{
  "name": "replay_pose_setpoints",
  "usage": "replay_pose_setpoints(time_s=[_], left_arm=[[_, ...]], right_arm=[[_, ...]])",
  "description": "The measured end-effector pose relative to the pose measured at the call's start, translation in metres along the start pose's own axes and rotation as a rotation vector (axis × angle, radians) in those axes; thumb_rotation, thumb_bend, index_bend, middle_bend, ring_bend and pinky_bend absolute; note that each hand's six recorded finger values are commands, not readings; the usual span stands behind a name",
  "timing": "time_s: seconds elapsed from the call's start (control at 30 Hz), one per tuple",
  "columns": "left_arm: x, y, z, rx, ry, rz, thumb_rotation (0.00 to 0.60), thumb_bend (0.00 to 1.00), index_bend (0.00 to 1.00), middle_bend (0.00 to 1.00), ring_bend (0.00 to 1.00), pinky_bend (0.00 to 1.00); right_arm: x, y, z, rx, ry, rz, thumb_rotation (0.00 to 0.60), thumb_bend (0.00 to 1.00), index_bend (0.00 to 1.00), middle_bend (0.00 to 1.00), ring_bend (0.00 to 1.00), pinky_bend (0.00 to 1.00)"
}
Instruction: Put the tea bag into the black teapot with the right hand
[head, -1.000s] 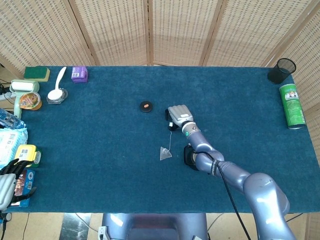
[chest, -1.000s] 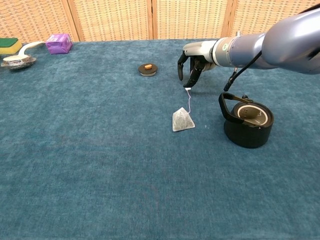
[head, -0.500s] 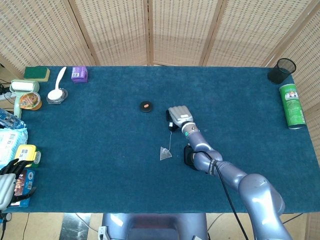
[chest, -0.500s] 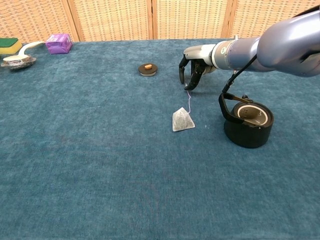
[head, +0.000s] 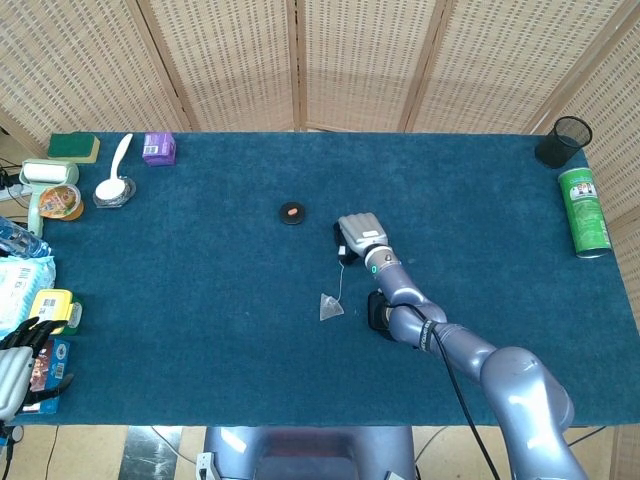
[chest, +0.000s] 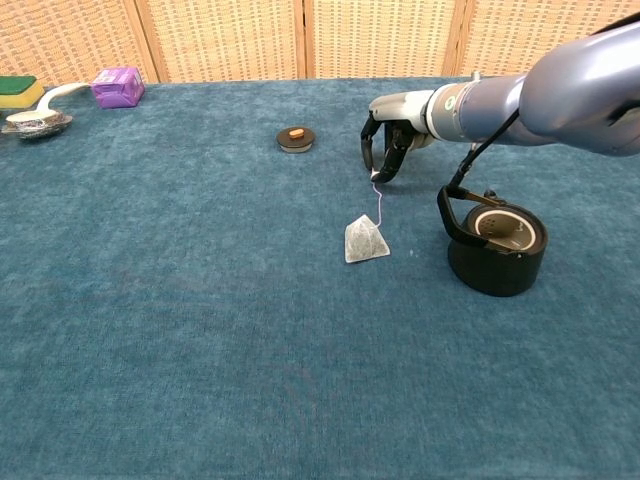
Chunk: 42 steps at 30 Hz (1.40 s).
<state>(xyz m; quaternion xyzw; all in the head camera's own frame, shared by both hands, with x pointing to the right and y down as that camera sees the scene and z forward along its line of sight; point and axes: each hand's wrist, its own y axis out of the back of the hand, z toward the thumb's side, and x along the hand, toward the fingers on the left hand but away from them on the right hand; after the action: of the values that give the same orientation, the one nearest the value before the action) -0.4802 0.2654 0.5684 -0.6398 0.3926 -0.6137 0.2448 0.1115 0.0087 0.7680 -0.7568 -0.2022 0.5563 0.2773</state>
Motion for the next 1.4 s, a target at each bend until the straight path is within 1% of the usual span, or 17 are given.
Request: replay_pose_setpoints(time_s=[0.3,1.13,1.4], left_arm=[[-0.0001,-0.0006,0.0008,0.000,-0.004,-0.002,0.600,0.27,0.17,0.19,0.09,0.14],[-0.0034,0.0015,-0.0036,0.002,0.012,0.003,0.600,0.27,0.16,0.19,0.09,0.14],[-0.0036,0.0014,-0.0046,0.001,0.014,0.003,0.600,0.27,0.16,0.19,0.09,0.14]], right_arm=[[0.0020,-0.0004,-0.0007,0.004,-0.002,-0.001,0.600,0.38,0.51,1.00,1.00,1.00],[-0.0030,-0.0019,0.0043,0.037,-0.008,0.010,0.600,0.38,0.51,1.00,1.00,1.00],[-0.0046,-0.0020,0.0029,0.038,-0.020,0.014,0.600,0.44,0.51,1.00,1.00,1.00]])
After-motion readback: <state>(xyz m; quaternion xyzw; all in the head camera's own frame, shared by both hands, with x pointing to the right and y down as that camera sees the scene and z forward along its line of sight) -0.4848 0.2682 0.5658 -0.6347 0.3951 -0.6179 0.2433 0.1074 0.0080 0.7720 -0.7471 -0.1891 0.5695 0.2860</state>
